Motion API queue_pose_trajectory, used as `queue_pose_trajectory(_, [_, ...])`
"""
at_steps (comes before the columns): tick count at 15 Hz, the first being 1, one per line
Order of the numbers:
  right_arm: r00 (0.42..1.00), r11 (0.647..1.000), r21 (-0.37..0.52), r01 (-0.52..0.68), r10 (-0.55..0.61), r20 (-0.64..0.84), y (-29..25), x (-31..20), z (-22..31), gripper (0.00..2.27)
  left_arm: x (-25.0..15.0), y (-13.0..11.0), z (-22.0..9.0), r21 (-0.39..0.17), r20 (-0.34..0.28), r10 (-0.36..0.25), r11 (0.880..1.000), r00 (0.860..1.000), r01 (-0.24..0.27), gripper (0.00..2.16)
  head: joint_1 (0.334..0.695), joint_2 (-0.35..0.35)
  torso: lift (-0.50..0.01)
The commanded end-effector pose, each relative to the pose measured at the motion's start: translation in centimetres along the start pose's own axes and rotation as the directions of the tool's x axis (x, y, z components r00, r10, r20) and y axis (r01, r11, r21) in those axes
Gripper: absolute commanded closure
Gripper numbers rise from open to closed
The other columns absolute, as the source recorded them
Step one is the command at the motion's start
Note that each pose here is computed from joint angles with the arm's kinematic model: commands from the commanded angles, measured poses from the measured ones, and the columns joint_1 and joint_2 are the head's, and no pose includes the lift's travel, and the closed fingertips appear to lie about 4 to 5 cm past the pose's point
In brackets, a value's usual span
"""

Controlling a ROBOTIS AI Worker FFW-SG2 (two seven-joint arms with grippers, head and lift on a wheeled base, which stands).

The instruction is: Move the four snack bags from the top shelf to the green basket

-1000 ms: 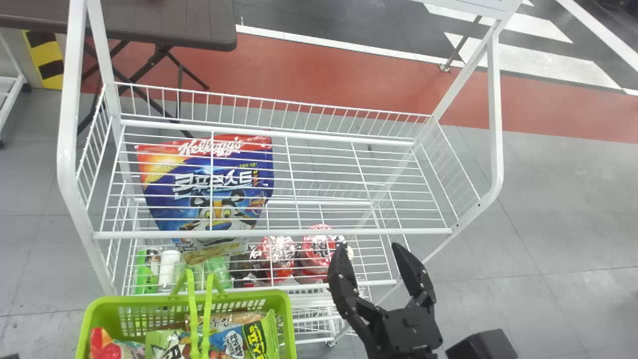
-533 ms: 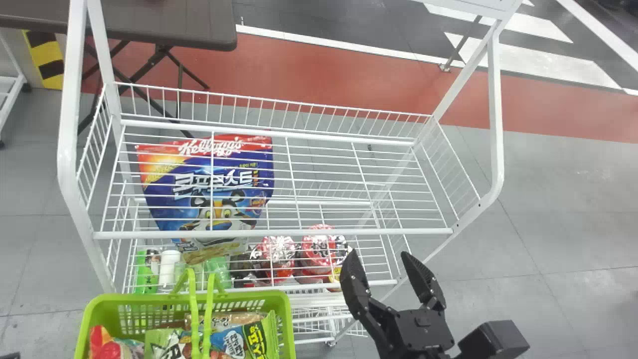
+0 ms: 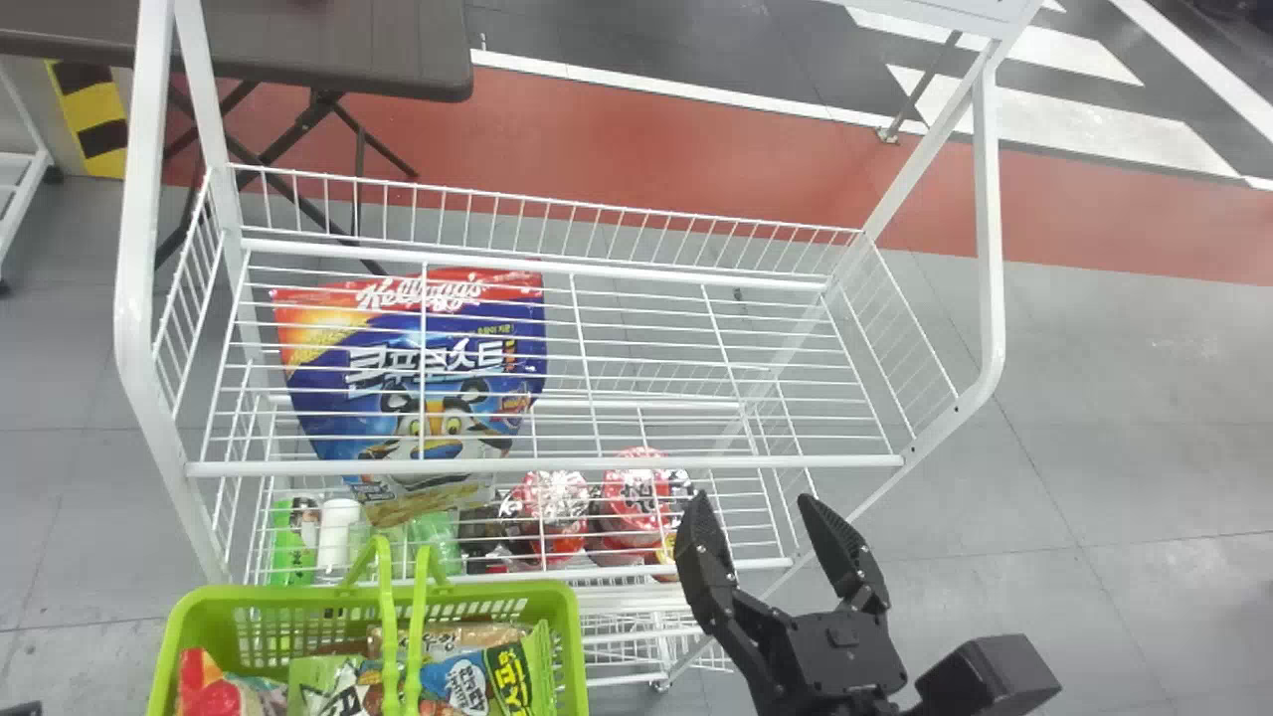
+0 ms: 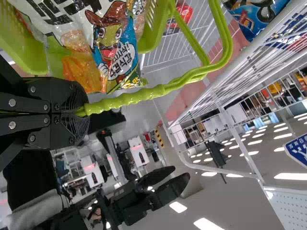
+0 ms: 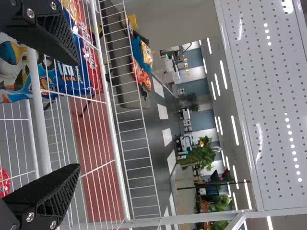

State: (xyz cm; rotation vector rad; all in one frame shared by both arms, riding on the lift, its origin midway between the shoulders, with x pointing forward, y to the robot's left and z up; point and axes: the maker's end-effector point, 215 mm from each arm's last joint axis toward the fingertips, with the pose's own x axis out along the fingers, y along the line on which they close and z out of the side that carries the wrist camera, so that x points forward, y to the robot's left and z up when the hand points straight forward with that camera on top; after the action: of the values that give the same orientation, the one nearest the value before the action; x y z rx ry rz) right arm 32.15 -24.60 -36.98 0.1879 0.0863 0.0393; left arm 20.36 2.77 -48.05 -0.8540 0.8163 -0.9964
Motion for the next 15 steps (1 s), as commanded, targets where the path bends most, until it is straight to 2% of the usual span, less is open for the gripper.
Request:
queue_pose_trajectory(1, [1.000,1.000,0.000,-0.001,0.001,-0.002,0.01,-0.02,-0.09,0.05,0.05,0.07,-0.03,-0.001,-0.001,0.001,1.000,1.000,-0.001,1.69,0.695,-0.350,0.000])
queue_pose_trajectory(15, [1.000,1.000,0.008,0.000,0.000,-0.008,-0.11,0.28,-0.46,0.05,0.16,0.50,0.27,0.001,-0.001,0.007,1.000,1.000,-0.007,1.69,0.695,-0.350,0.000])
